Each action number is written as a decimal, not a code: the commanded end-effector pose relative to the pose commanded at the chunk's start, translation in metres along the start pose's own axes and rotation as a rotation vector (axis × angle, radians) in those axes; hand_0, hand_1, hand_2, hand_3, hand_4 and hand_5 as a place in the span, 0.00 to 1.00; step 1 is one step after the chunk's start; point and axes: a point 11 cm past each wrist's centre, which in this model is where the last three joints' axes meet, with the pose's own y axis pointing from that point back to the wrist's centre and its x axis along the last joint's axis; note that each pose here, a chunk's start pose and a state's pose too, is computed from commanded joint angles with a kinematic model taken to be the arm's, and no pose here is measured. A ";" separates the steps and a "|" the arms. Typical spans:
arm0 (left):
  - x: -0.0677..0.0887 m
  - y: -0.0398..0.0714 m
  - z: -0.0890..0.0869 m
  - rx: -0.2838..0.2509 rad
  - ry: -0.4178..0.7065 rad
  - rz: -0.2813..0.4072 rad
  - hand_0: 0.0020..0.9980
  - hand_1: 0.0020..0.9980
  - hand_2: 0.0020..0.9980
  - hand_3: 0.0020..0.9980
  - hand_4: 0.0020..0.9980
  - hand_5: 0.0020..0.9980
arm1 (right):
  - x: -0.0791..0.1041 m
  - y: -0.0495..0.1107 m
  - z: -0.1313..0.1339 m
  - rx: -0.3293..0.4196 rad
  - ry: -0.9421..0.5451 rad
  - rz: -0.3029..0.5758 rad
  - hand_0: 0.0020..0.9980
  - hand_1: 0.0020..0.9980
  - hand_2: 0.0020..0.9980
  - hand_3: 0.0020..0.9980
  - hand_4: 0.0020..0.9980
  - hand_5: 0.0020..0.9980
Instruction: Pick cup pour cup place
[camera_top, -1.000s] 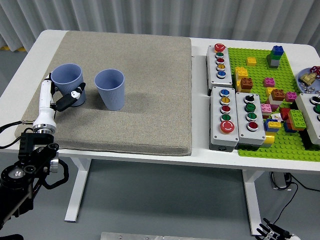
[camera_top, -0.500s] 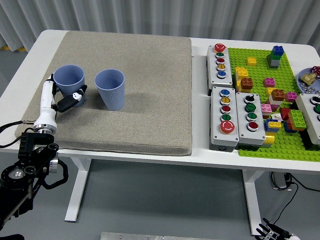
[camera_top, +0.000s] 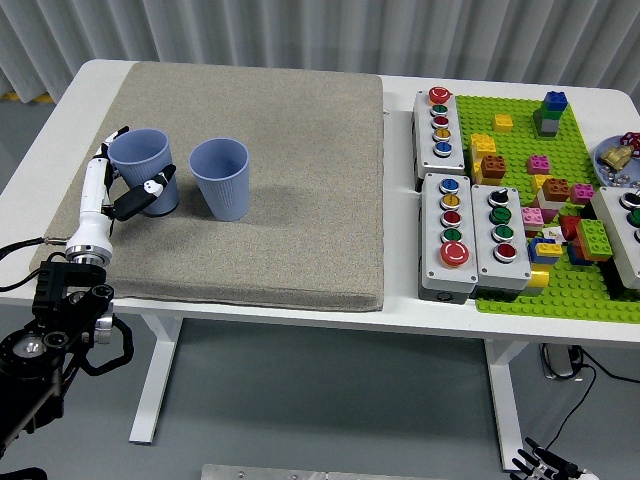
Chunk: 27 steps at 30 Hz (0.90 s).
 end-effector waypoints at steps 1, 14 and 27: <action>0.000 0.000 0.000 -0.001 0.001 0.000 0.73 0.81 0.99 0.95 0.91 0.34 | 0.000 0.000 0.000 0.000 0.000 0.000 0.77 0.70 0.73 0.62 0.23 0.15; 0.004 0.003 0.003 -0.014 -0.005 -0.007 0.74 0.83 0.99 0.96 0.92 0.36 | 0.000 0.000 -0.002 0.004 -0.001 0.001 0.77 0.70 0.73 0.62 0.23 0.15; 0.025 0.015 0.008 -0.037 -0.017 -0.011 0.75 0.83 1.00 0.97 0.95 0.39 | 0.002 0.001 -0.003 0.007 0.002 0.007 0.77 0.70 0.73 0.62 0.23 0.15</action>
